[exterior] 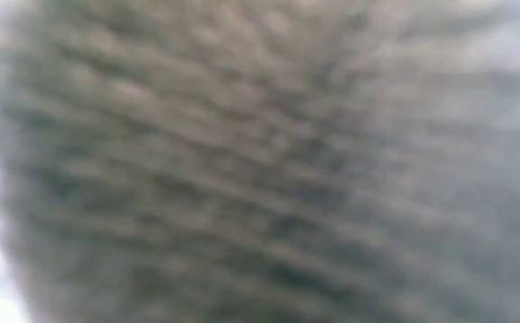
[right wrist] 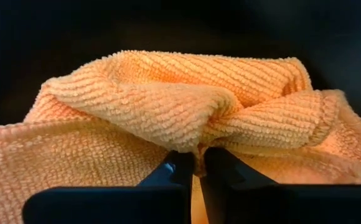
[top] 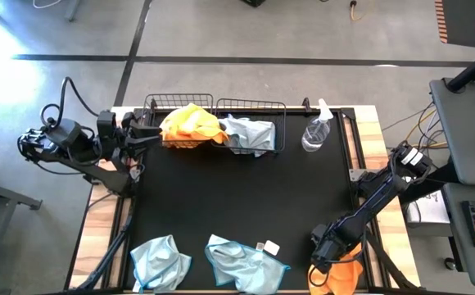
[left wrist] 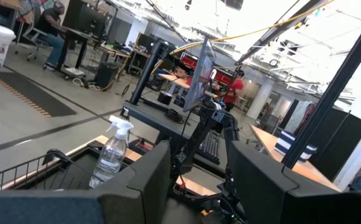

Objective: Sort microfiber towel by color & place in baskets
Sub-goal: Put the yellow microfiber cloth into the left black wire basket

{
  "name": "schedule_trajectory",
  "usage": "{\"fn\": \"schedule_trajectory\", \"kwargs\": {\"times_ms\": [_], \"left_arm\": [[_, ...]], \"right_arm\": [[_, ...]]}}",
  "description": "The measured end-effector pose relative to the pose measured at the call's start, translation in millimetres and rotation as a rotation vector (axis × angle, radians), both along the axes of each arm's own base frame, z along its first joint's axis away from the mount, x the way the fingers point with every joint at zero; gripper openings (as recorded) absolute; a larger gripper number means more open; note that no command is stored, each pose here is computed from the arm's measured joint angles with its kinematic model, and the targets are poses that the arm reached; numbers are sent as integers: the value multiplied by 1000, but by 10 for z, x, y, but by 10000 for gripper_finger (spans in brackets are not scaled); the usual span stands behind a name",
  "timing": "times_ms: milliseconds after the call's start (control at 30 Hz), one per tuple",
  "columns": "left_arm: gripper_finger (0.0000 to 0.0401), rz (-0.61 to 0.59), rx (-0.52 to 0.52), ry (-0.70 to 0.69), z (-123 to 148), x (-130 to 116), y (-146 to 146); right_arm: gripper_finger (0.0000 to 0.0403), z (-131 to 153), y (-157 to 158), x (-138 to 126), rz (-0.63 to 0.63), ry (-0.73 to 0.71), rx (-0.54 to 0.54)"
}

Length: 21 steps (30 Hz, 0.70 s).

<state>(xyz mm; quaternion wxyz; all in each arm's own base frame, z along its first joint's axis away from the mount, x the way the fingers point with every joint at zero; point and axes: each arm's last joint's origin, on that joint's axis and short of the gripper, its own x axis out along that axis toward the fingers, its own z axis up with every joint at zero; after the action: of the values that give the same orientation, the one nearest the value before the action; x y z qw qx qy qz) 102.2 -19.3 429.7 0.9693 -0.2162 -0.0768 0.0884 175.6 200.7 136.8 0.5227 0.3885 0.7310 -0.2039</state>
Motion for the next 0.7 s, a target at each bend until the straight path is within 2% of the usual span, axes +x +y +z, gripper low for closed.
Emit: {"fn": "schedule_trajectory", "kwargs": {"times_ms": [433, 700], "left_arm": [[151, -1, -10, -4, 2, -9, 3], [151, -3, -18, -5, 1, -9, 3]], "right_arm": [[9, 272, -10, 390, -38, -374, -182], [9, 543, -23, 650, -24, -561, -248]]}}
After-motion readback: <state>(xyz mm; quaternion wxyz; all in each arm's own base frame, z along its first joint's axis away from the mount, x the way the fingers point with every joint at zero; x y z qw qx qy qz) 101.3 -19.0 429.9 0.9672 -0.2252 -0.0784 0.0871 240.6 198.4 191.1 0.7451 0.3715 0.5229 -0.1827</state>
